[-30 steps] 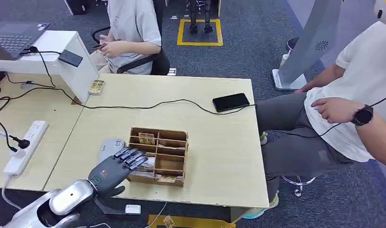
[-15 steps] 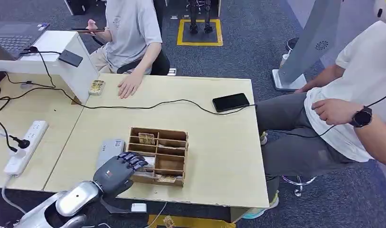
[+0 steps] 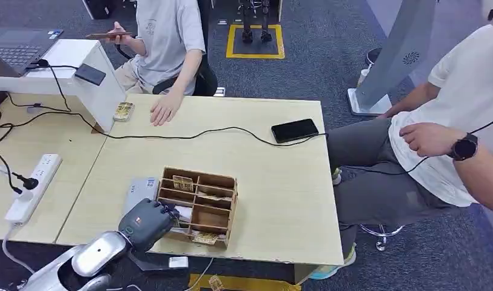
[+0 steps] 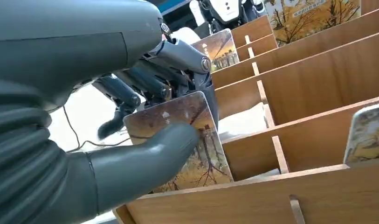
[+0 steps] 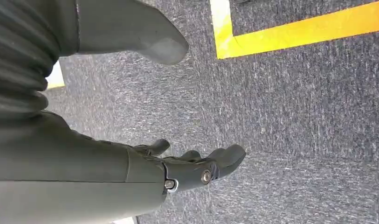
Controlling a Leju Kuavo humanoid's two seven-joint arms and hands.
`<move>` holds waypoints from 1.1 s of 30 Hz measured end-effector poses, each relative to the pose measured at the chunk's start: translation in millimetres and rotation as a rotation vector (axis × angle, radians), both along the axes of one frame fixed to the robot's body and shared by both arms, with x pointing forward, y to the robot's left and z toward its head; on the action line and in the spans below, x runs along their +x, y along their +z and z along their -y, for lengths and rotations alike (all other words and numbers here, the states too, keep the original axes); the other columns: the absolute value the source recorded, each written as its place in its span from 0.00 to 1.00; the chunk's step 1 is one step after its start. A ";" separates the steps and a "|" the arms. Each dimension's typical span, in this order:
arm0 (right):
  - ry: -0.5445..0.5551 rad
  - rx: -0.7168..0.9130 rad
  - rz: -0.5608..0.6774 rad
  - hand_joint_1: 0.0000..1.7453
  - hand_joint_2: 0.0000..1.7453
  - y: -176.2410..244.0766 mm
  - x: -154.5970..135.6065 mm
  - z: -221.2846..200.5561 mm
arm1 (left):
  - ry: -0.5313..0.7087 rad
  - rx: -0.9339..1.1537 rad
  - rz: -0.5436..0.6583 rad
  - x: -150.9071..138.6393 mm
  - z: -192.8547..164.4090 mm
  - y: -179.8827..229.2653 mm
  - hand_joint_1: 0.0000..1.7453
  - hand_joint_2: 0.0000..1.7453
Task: Pass the card to the sensor for recognition and then transmit it.
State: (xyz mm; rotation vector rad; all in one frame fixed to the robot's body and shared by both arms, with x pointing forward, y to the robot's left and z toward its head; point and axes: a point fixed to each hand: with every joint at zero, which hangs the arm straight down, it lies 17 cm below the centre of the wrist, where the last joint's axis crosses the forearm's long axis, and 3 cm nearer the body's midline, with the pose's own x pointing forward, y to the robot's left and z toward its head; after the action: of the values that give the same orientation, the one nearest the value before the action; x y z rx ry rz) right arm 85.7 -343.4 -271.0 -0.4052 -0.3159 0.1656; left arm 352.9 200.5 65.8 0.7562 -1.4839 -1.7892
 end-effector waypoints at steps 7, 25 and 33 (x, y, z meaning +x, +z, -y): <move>-0.001 0.001 -0.001 0.00 1.00 -0.1 -0.5 -0.6 | -0.007 -0.017 0.002 1.5 0.7 3.9 1.00 1.00; -0.002 0.015 0.010 0.00 1.00 -0.3 -1.1 -7.0 | -0.007 -0.056 0.298 68.7 -5.3 148.0 1.00 1.00; 0.014 0.012 0.001 0.00 1.00 -0.7 -1.7 -8.7 | 0.121 -0.048 0.372 90.2 -33.2 171.5 1.00 1.00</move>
State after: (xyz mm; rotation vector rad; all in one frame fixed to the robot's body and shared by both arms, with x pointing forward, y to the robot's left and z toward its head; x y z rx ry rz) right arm 84.0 -334.7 -271.7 -0.3916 -0.3211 0.1773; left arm 443.2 233.8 237.4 1.1771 -1.6681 -1.5753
